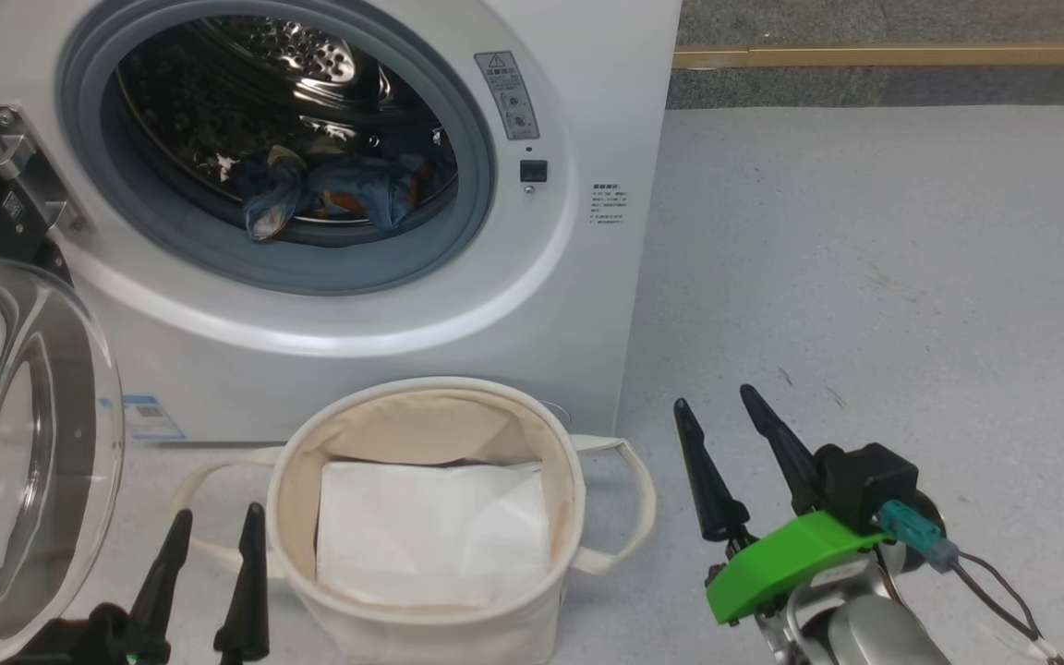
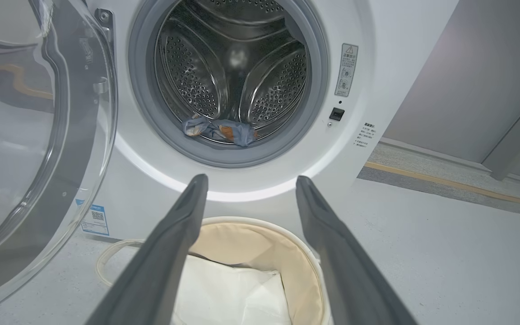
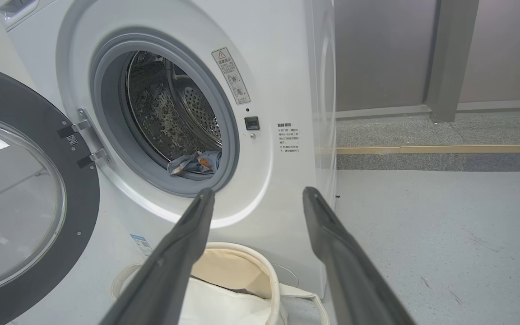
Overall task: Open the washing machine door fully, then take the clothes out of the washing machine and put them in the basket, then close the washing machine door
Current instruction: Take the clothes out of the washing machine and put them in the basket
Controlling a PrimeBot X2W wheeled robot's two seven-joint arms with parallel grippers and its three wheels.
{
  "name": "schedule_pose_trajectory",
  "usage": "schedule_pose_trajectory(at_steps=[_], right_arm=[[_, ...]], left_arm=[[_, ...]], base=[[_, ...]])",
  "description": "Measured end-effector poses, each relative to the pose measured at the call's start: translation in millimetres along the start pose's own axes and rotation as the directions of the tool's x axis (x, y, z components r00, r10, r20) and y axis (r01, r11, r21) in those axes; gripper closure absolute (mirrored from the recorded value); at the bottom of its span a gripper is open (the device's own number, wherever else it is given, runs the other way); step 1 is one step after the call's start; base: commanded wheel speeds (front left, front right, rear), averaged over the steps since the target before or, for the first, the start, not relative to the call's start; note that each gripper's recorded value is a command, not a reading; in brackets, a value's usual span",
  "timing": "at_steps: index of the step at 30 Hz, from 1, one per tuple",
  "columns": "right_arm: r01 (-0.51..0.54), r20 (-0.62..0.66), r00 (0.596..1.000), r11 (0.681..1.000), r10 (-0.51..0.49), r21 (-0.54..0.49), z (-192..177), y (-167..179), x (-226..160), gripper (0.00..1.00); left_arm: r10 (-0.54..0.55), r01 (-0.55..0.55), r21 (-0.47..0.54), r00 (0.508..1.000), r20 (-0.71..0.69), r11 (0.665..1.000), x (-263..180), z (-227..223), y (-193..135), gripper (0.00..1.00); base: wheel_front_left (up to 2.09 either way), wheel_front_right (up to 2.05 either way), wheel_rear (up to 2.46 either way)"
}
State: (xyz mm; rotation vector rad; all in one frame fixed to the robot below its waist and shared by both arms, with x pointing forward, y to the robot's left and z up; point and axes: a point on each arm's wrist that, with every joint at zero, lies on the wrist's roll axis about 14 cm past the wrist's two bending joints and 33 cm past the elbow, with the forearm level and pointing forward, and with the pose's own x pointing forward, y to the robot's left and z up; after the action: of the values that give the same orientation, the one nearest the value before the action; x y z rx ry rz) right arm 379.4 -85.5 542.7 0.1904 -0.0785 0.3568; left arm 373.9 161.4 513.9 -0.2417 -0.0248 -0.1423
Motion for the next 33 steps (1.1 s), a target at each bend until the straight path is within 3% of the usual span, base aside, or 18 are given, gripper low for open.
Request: schedule_pose_trajectory(at_steps=[12,33], right_arm=[[0.008,0.003,1.000,1.000,-0.008,-0.002,2,-2,-2,0.00],[0.019,-0.004,1.000,1.000,-0.019,0.004,-1,-6,-1,0.00]], left_arm=[[-0.027,0.027,0.002,0.999,-0.029,1.000,1,-7,-6,0.00],[-0.004,0.004,0.010,1.000,-0.029,1.000,18,-7,-2,0.00]], base=[[0.16,-0.07,-0.09],[1.47,-1.17,-0.30]])
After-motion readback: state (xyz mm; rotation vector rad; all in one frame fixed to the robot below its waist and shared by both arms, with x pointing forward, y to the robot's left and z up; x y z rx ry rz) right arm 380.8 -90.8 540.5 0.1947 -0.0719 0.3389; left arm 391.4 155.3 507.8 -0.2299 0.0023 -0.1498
